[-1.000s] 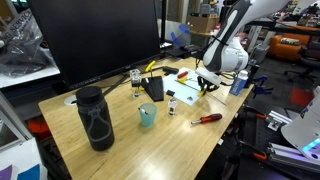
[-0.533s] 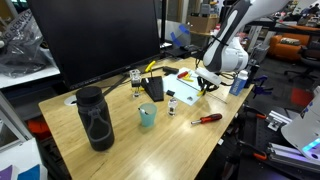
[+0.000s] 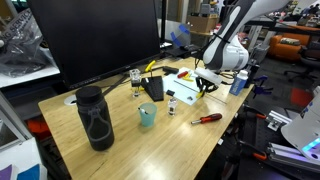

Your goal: Remove one yellow object from the table and put it on the black rack

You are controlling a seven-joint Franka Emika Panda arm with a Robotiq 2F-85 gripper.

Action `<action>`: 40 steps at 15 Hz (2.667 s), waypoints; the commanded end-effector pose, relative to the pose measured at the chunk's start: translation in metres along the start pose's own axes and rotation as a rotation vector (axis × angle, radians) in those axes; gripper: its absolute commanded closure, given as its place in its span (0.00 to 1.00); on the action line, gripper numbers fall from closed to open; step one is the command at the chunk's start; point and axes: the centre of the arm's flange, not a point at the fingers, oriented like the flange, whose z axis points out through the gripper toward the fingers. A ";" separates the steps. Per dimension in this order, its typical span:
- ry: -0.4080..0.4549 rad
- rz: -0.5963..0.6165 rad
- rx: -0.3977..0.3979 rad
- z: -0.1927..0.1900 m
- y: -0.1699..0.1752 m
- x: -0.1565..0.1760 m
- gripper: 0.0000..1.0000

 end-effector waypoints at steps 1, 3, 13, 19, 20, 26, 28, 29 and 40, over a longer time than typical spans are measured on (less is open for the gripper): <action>-0.056 -0.045 -0.024 -0.018 0.004 -0.002 0.96; -0.069 -0.054 -0.032 -0.021 0.004 -0.002 0.96; -0.132 -0.087 -0.064 -0.019 0.003 0.000 0.44; -0.143 -0.095 -0.069 -0.018 0.003 -0.001 0.02; -0.144 -0.094 -0.070 -0.018 0.003 -0.001 0.00; -0.131 -0.056 -0.037 -0.016 0.006 -0.002 0.43; -0.135 -0.023 -0.017 -0.014 0.009 -0.003 0.56; -0.137 -0.012 -0.011 -0.013 0.010 -0.003 0.63; -0.130 0.031 -0.017 -0.009 0.015 0.002 0.95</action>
